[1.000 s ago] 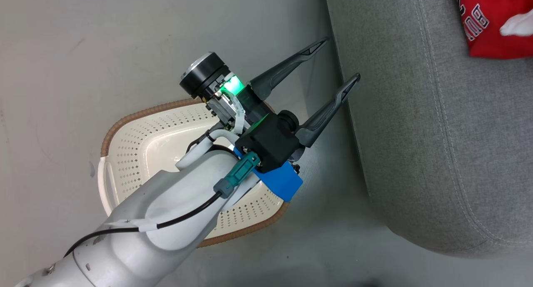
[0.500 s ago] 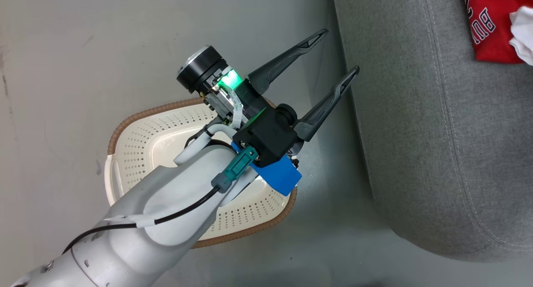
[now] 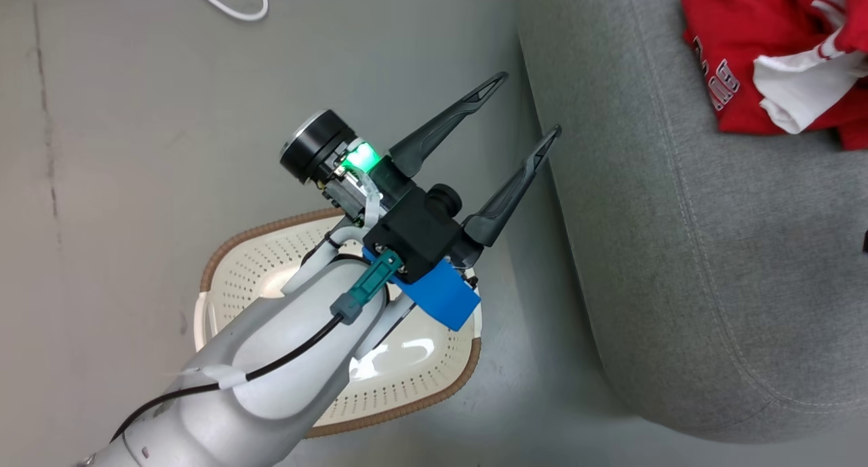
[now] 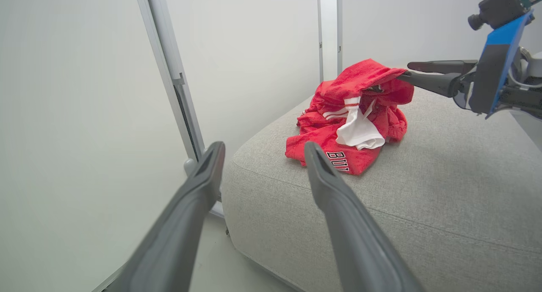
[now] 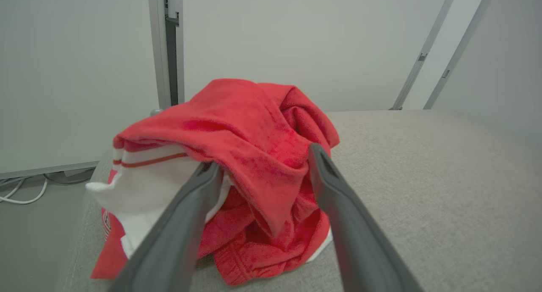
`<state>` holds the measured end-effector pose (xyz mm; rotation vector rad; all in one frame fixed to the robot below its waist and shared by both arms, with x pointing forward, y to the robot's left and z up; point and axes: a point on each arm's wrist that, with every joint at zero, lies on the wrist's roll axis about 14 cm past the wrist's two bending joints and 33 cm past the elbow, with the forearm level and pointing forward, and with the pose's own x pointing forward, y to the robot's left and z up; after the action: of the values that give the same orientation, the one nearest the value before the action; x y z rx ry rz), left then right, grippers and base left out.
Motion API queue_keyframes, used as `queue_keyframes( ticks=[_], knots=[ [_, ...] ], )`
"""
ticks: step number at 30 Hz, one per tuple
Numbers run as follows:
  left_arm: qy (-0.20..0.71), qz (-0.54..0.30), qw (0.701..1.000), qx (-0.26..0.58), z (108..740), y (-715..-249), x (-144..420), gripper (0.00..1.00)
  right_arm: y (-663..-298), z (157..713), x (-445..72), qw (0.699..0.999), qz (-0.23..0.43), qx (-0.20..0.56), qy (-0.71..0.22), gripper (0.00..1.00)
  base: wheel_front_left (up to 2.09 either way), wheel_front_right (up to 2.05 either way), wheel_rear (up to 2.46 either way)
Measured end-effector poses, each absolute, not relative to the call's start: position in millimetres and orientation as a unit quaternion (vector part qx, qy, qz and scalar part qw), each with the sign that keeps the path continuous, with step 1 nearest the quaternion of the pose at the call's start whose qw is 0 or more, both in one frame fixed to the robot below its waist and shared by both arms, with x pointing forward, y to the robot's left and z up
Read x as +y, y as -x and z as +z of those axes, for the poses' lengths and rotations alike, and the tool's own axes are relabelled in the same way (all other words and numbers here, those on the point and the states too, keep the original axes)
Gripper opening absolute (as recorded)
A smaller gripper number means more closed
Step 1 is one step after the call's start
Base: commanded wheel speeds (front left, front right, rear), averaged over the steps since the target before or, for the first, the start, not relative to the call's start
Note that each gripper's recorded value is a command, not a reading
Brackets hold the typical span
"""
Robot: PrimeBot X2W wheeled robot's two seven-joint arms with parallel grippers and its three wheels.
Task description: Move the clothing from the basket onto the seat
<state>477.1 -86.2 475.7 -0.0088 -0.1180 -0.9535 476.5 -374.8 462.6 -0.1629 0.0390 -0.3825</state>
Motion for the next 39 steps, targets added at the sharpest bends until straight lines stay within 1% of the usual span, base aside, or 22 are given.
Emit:
queue_keyframes(
  ticks=[5, 10, 17, 20, 26, 32, 39],
  knots=[
    [0.004, -0.437, 0.898, -0.060, 490, -470, -75, 1.00, -452, 470, -354, 0.982, -0.173, 0.012, 0.073, 1.00, 0.00, 0.00, 0.00],
    [0.000, -0.396, 0.916, -0.058, 499, -467, -51, 1.00, -442, 488, -325, 0.989, -0.137, -0.015, 0.061, 1.00, 0.00, 0.00, 0.00],
    [-0.002, -0.315, 0.947, -0.061, 515, -463, 0, 1.00, -447, 521, -265, 0.995, -0.061, -0.070, 0.042, 1.00, 0.00, 0.00, 0.00],
    [-0.005, -0.259, 0.964, -0.062, 520, -461, 36, 1.00, -453, 534, -223, 0.995, -0.003, -0.091, 0.028, 1.00, 0.00, 0.00, 0.00],
    [-0.003, -0.181, 0.981, -0.068, 530, -453, 87, 1.00, -458, 555, -183, 0.991, 0.050, -0.123, 0.021, 1.00, 0.00, 0.00, 0.00],
    [-0.002, -0.111, 0.992, -0.063, 530, -436, 132, 1.00, -447, 565, -164, 0.988, 0.071, -0.137, 0.014, 1.00, 0.00, 0.00, 0.00],
    [0.004, -0.055, 0.997, -0.055, 524, -408, 165, 1.00, -422, 561, -161, 0.989, 0.068, -0.130, 0.005, 1.00, 0.00, 0.00, 0.00]
  ],
)
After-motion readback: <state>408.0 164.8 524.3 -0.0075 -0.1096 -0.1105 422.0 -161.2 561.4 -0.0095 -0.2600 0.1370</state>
